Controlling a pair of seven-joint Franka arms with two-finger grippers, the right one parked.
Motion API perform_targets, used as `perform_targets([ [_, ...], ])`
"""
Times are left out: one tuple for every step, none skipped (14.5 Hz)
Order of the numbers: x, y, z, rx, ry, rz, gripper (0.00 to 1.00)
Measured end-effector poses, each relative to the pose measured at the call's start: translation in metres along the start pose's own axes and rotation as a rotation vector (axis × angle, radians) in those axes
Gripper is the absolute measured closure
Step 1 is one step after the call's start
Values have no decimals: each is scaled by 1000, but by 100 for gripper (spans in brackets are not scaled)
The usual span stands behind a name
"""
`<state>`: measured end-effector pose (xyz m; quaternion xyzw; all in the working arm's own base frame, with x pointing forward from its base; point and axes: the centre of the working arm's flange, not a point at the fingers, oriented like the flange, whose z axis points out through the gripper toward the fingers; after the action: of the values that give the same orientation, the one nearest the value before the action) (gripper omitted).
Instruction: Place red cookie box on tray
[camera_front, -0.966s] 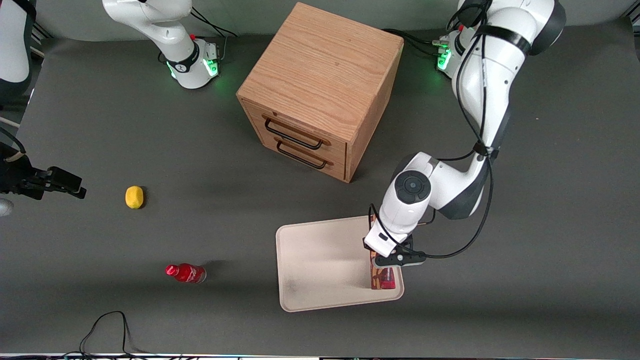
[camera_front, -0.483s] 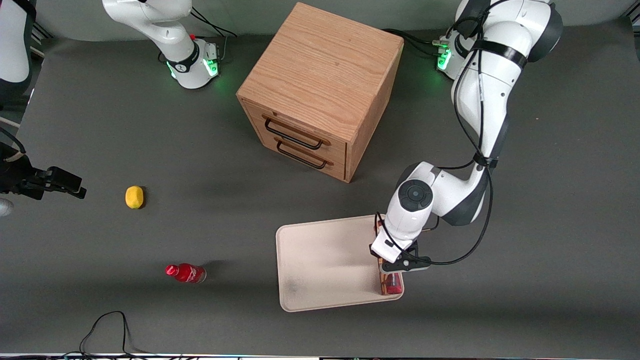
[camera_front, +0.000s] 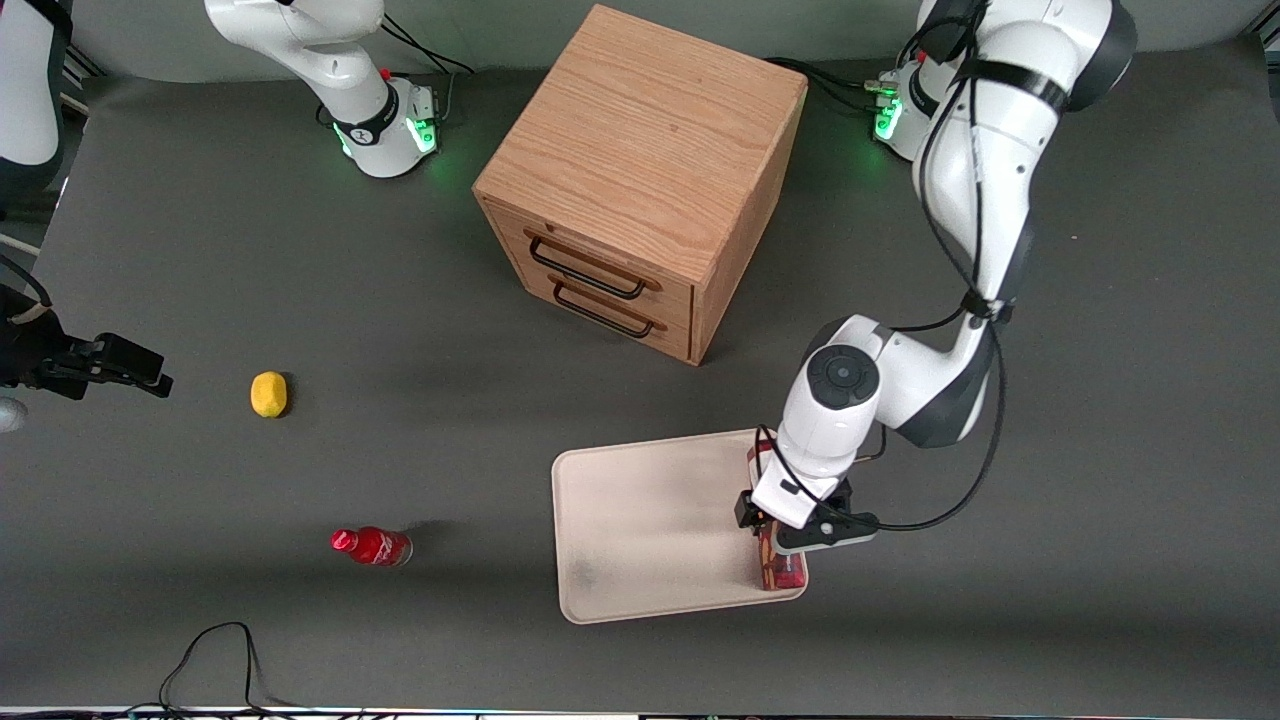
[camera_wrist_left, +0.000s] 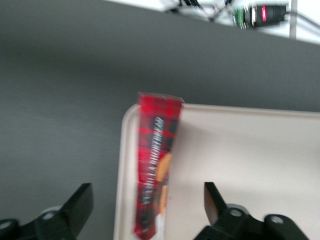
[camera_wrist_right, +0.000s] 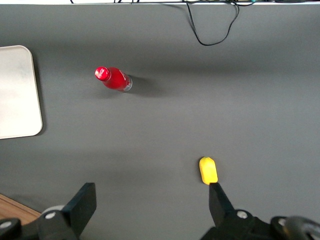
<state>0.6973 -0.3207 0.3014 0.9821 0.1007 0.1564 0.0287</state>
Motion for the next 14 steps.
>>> perform_targets([
  [11,-9,-24,14,-11,-20,0],
  [23,-23,-50,19,-36,-38,0],
  [33,-40,-76,15,-67,-51,0],
  [40,-61,-101,15,-97,-59,0],
  [45,-86,-125,30,-126,-59,0],
  [47,-114,-145,56,-152,-56,0],
  [48,-143,-166,81,-173,-47,0],
  [48,-170,-185,100,-189,-29,0],
  [46,-195,-207,117,-204,-5,0],
  [41,-220,-231,132,-226,23,0],
  [34,-242,-257,145,-251,51,0],
  [26,-262,-283,153,-272,83,0],
  [19,-279,-308,155,-281,113,0],
  [11,-294,-332,154,-277,141,0],
])
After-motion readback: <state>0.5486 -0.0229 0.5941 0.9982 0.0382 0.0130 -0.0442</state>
